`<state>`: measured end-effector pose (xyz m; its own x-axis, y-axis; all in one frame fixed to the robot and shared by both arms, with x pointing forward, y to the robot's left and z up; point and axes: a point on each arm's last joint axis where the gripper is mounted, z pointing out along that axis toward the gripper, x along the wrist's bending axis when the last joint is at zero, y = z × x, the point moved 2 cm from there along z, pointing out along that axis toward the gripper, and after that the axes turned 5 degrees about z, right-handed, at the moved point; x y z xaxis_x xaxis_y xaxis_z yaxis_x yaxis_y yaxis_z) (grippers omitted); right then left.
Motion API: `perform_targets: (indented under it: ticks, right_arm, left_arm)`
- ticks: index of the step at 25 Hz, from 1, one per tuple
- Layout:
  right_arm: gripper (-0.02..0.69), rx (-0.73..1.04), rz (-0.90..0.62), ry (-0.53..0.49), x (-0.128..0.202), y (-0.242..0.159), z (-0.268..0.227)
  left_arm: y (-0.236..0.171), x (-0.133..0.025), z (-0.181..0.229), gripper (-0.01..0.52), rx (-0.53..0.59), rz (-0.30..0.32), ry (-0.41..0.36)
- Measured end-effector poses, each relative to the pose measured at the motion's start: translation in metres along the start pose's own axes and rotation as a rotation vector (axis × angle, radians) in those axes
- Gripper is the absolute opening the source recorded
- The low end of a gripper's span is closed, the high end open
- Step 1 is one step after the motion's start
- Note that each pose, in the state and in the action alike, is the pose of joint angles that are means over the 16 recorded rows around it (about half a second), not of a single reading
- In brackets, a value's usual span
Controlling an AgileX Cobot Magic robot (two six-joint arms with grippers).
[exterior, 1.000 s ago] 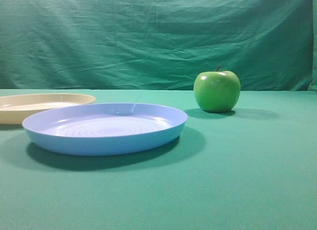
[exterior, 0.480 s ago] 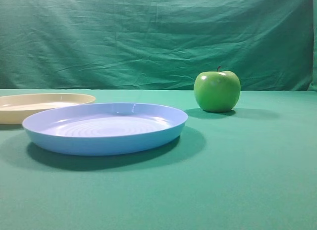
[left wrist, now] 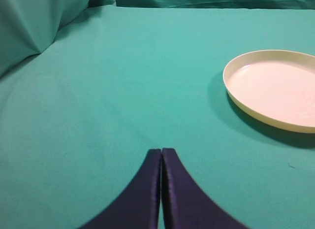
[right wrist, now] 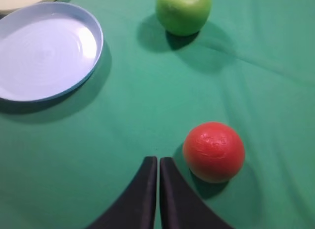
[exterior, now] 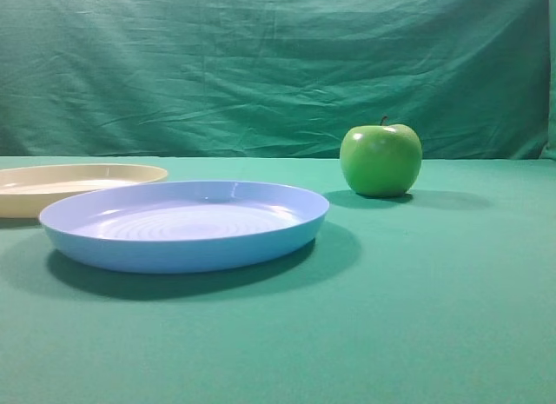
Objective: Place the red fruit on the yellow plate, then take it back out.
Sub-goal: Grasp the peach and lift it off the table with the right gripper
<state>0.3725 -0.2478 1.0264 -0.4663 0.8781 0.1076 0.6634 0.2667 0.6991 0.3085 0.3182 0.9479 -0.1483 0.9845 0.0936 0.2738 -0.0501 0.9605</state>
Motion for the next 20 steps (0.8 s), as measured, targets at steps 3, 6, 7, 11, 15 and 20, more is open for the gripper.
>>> perform_targets:
  ticks: [3,6,7,11,15,20]
  right_arm:
    - [0.275,0.062,0.003,0.020,-0.003,0.004,0.012]
    - [0.396,0.122,0.029,0.023,-0.009,0.005,0.025]
    - [0.436,0.142,0.042,0.021,-0.011,0.006,0.030]
    - [0.575,0.214,0.099,0.002,-0.021,0.004,0.049]
    - [0.640,0.273,0.137,-0.027,-0.032,0.000,0.070]
    - [0.645,0.330,0.149,-0.061,-0.045,-0.004,0.096]
  left_arm:
    - [0.000,0.000,0.000,0.000,0.000,0.000,0.000]
    - [0.000,0.000,0.000,0.000,0.000,0.000,0.000]
    - [0.000,0.000,0.000,0.000,0.000,0.000,0.000]
    - [0.000,0.000,0.000,0.000,0.000,0.000,0.000]
    - [0.000,0.000,0.000,0.000,0.000,0.000,0.000]
    - [0.000,0.000,0.000,0.000,0.000,0.000,0.000]
